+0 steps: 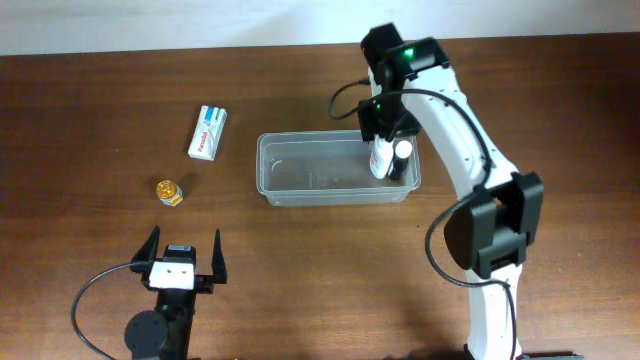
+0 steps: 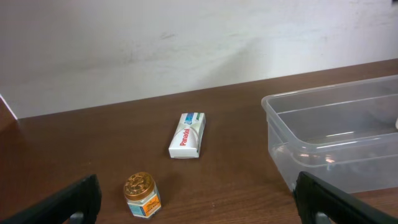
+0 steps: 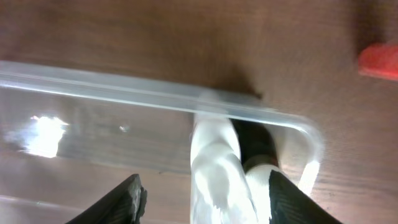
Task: Pack container
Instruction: 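Lower the spray bottle into the container beside the dark bottle, release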
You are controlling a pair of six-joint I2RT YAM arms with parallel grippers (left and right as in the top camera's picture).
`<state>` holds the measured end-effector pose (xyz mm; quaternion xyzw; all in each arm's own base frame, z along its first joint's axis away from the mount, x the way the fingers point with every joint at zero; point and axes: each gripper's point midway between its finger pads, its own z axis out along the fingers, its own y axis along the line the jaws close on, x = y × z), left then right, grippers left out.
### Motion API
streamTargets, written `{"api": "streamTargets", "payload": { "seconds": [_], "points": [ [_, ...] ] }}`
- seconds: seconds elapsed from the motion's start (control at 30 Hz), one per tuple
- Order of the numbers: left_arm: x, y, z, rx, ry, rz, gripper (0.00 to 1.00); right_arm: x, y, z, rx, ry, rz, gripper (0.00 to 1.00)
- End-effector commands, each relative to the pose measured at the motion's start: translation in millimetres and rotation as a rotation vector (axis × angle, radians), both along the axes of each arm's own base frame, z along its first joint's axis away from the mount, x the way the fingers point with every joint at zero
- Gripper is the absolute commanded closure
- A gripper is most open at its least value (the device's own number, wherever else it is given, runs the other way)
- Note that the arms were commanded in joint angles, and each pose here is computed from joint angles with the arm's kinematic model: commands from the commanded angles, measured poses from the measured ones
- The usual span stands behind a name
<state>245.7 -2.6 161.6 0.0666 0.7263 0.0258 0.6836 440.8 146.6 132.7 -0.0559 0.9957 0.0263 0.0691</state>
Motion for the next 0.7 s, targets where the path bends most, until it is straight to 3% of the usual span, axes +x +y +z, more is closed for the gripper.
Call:
{"api": "streamTargets", "payload": {
  "seconds": [0.0, 0.17, 0.33, 0.67],
  "points": [
    [0.0, 2.4, -1.7, 0.016, 0.000, 0.010, 0.01, 6.0, 0.1, 82.2, 0.052, -0.189, 0.028, 0.39],
    [0.0, 2.4, -1.7, 0.016, 0.000, 0.010, 0.00, 6.8, -14.2, 136.3, 0.041, -0.310, 0.035, 0.23],
    [0.0, 2.4, -1.7, 0.016, 0.000, 0.010, 0.01, 16.9, -77.6, 157.2, -0.061, -0.372, -0.097, 0.13],
    [0.0, 2.4, -1.7, 0.016, 0.000, 0.010, 0.01, 33.1, -164.1, 124.6, 0.029, -0.286, -0.264, 0.12]
  ]
}}
